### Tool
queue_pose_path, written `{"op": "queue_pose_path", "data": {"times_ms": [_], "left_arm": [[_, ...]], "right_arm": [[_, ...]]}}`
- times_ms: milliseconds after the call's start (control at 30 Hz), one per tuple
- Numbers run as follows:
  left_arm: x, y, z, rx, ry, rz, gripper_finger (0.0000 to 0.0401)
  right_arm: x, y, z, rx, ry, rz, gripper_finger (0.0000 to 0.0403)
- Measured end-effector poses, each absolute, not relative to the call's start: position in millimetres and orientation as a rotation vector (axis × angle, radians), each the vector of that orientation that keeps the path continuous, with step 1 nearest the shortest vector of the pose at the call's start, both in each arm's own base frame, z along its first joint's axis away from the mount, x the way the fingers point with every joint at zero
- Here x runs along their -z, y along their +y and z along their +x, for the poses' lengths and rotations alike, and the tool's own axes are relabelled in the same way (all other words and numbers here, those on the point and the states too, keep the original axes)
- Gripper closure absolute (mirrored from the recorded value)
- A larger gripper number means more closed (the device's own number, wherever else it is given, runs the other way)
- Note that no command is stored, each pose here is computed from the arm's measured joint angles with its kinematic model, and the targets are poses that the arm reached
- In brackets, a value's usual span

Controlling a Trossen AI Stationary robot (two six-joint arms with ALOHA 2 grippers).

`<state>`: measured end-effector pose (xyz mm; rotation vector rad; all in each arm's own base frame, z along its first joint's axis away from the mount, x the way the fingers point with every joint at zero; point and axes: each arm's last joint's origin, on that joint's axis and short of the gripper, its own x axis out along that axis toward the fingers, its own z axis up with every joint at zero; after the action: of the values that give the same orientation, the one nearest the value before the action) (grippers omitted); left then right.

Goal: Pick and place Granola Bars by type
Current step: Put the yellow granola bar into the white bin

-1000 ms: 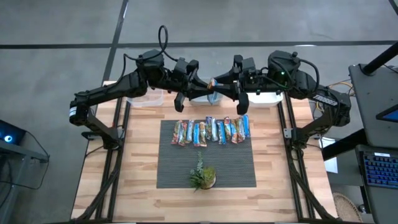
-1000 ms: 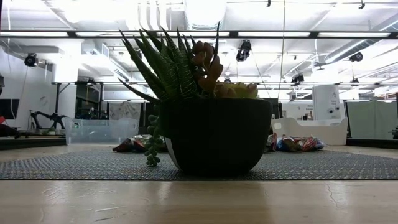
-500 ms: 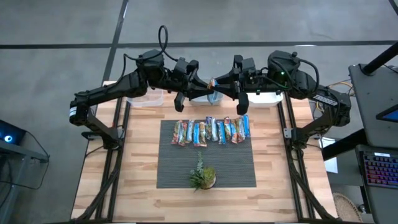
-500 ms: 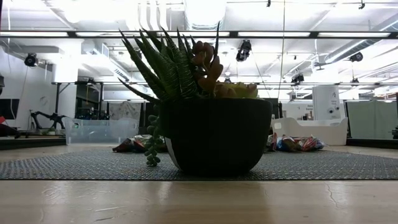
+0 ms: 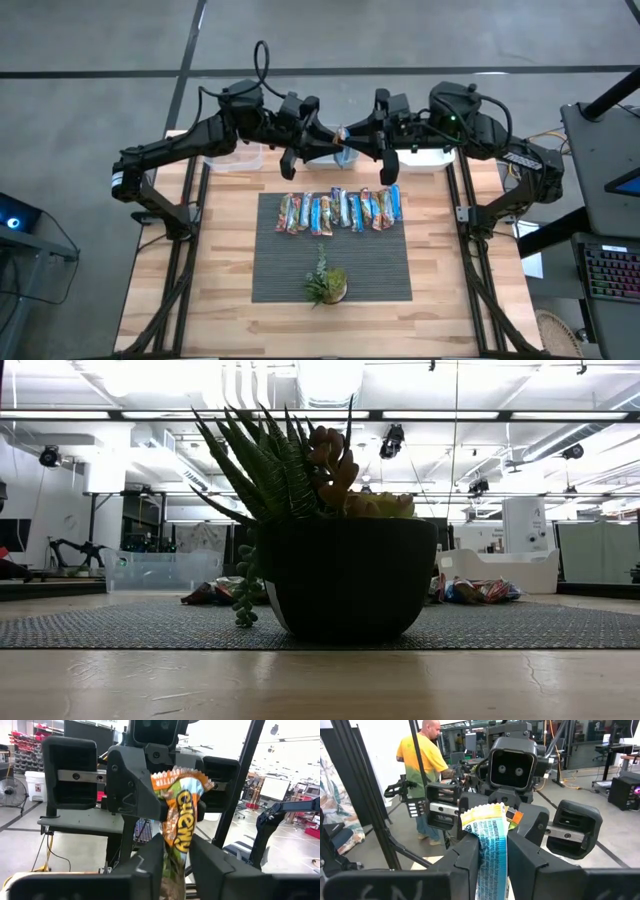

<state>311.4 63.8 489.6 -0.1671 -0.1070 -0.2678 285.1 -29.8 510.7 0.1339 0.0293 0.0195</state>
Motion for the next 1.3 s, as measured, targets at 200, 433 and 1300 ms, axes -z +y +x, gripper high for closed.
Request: {"op": "queue_pose_path", "data": {"times_ms": [200,433,1300], "left_arm": [[-488.7,64.9,311.7,0.236,-0.103,-0.164,0.0262],[-484.4,65.1,312.2,0.231,-0.062,-0.165,0.0249],[-488.8,60.6,277.1,0.189,0.058,-0.123,0.0249]], "right_arm": [[-510.5,-29.8,285.3,-0.019,0.03,0.132,0.0331],[-510.5,-29.8,285.3,-0.019,0.03,0.131,0.0331],[-504.7,-29.7,284.7,-0.015,0.091,0.138,0.0335]]}}
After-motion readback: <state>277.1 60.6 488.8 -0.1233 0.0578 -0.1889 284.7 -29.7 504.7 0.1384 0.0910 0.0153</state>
